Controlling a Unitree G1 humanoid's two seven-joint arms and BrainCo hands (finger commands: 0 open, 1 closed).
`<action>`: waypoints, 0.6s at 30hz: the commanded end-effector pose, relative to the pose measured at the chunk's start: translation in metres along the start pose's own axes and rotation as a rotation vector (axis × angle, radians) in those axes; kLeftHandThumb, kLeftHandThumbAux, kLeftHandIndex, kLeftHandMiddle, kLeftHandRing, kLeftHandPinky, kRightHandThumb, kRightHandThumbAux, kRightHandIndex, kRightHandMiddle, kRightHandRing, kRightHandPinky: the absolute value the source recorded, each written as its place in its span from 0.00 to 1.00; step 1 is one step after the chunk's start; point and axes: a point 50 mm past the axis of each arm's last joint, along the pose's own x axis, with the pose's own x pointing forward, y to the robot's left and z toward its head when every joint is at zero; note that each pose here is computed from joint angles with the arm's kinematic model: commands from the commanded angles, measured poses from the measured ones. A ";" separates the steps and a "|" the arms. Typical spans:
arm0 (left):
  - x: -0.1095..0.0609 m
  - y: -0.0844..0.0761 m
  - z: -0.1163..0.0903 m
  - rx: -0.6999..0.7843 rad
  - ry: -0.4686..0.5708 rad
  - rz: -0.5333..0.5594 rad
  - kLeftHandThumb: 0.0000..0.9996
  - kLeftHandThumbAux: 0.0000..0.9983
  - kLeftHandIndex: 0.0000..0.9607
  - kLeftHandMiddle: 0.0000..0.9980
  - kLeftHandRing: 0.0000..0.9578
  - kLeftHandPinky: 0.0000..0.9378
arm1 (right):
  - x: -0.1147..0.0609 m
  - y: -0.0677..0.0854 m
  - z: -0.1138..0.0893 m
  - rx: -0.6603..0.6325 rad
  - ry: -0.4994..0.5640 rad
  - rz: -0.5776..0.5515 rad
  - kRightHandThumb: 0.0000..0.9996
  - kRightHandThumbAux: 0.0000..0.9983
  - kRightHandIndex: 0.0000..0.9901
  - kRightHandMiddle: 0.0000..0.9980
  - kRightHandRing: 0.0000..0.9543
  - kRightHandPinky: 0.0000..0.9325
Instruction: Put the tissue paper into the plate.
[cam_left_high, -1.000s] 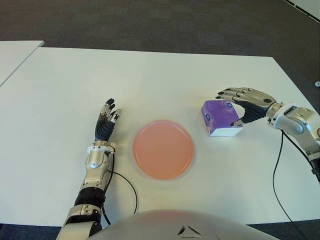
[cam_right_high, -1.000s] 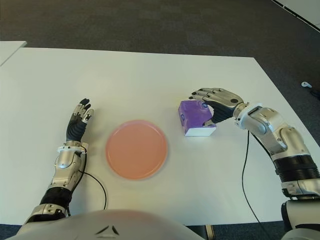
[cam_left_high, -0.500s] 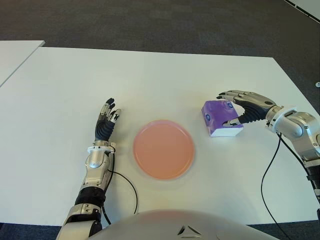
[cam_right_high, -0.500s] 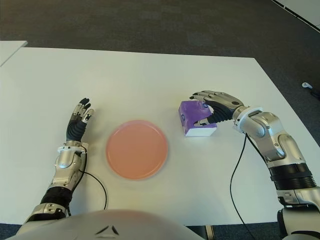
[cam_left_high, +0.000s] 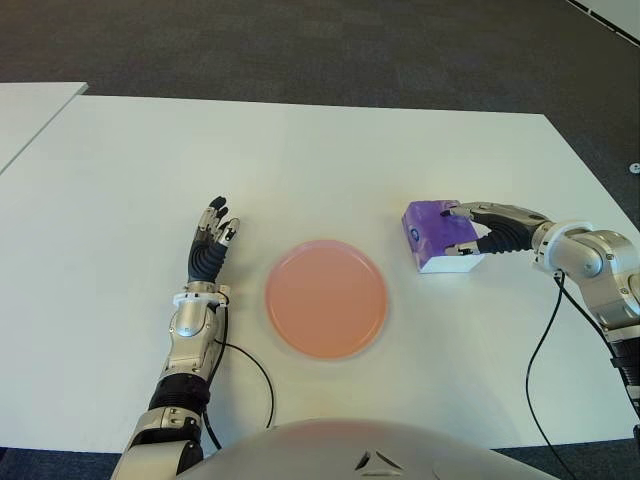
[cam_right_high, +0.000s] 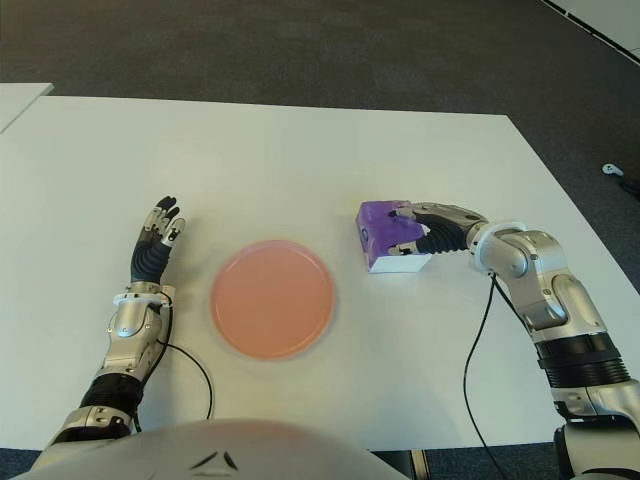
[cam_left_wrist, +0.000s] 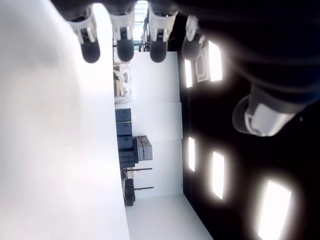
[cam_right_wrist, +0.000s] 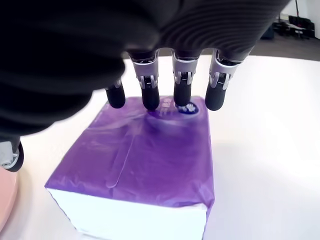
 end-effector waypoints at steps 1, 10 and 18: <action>-0.012 0.004 -0.018 0.010 0.104 0.001 0.00 0.47 0.00 0.00 0.00 0.00 | 0.001 0.000 0.005 -0.003 -0.015 0.042 0.32 0.31 0.00 0.00 0.00 0.00; -0.011 0.004 -0.018 0.015 0.102 -0.004 0.00 0.47 0.00 0.00 0.00 0.00 | 0.007 0.015 -0.005 -0.019 0.015 0.054 0.34 0.33 0.00 0.00 0.00 0.00; -0.011 0.006 -0.018 0.019 0.098 -0.002 0.00 0.47 0.00 0.00 0.00 0.00 | 0.011 0.016 -0.007 -0.050 0.007 0.025 0.37 0.35 0.00 0.00 0.00 0.00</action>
